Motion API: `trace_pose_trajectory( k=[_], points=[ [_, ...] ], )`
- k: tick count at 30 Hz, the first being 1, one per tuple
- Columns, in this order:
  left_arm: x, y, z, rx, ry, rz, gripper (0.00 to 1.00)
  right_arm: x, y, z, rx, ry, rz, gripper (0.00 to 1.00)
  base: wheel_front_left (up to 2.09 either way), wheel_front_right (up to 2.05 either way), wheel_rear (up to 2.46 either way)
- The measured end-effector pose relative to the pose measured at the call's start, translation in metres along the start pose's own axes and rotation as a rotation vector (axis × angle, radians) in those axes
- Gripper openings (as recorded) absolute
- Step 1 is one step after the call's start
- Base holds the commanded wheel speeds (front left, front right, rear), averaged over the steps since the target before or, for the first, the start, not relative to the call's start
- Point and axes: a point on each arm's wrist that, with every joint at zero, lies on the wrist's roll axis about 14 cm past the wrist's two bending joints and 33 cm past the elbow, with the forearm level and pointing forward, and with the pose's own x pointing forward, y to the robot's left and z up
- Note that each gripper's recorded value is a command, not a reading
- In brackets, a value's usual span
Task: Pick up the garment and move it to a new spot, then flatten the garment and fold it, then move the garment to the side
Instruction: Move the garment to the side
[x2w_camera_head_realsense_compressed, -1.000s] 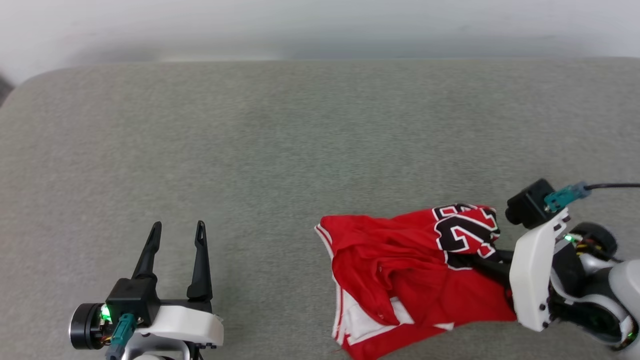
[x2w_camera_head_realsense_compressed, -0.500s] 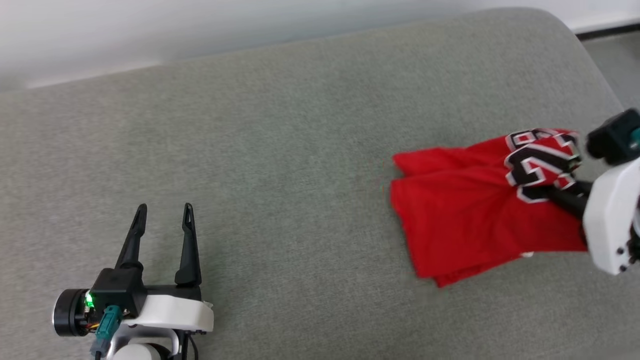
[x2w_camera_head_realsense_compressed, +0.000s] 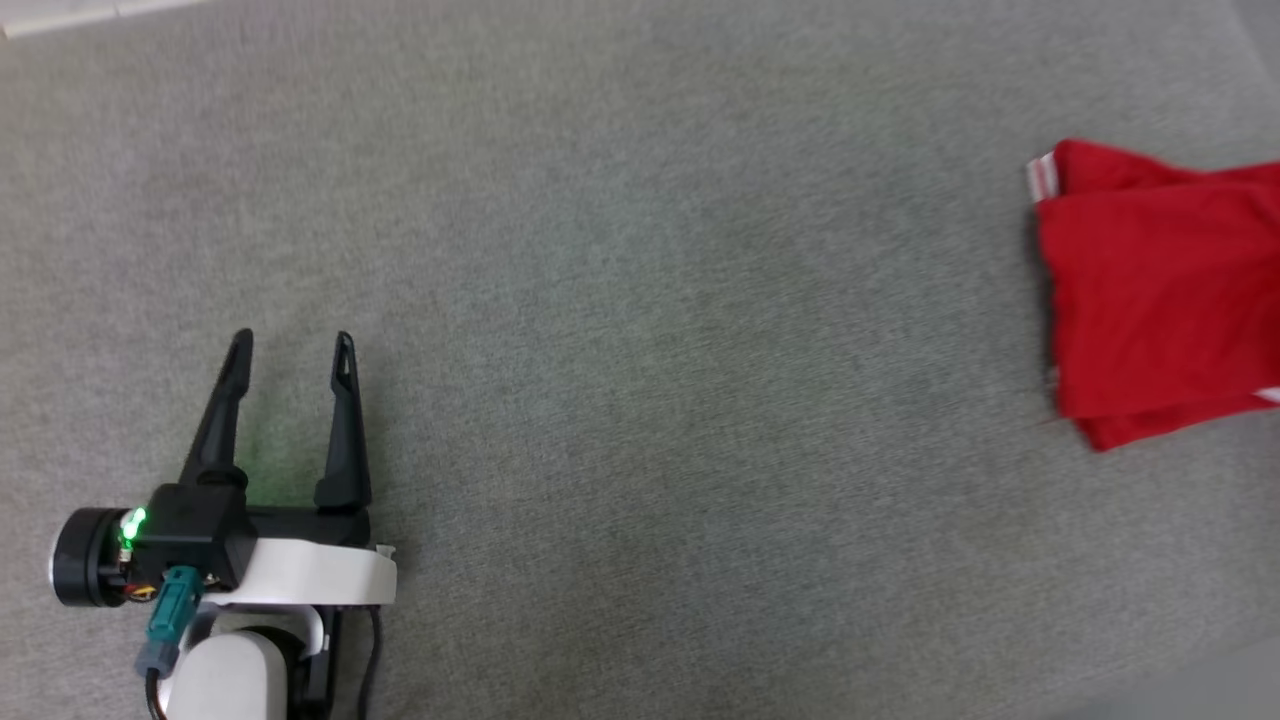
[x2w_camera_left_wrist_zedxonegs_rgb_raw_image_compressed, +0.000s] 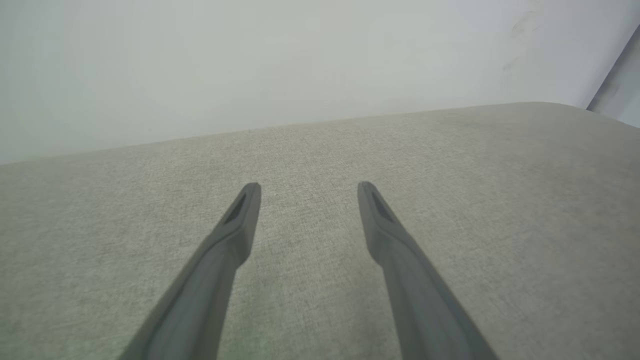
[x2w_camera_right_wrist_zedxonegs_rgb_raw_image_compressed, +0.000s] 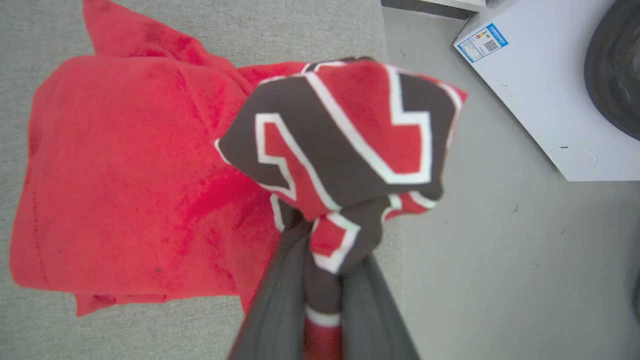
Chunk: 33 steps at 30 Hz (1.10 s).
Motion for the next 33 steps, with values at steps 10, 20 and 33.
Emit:
trace_pose_trajectory(
  k=[10,20,33],
  points=[
    [0.009,0.018,-0.028,0.018,0.037,0.020,1.00,0.058,-0.026,-0.004,0.036,0.012,-0.159,0.00,0.00,0.00,0.00],
    [0.001,0.021,-0.010,0.022,0.016,0.043,1.00,0.044,-0.040,0.006,0.035,-0.072,-0.227,1.00,0.00,0.00,0.00],
    [-0.043,0.026,0.039,0.018,-0.048,0.125,1.00,-0.078,-0.013,0.164,-0.086,-0.965,-0.281,1.00,0.00,0.00,0.00]
  ],
)
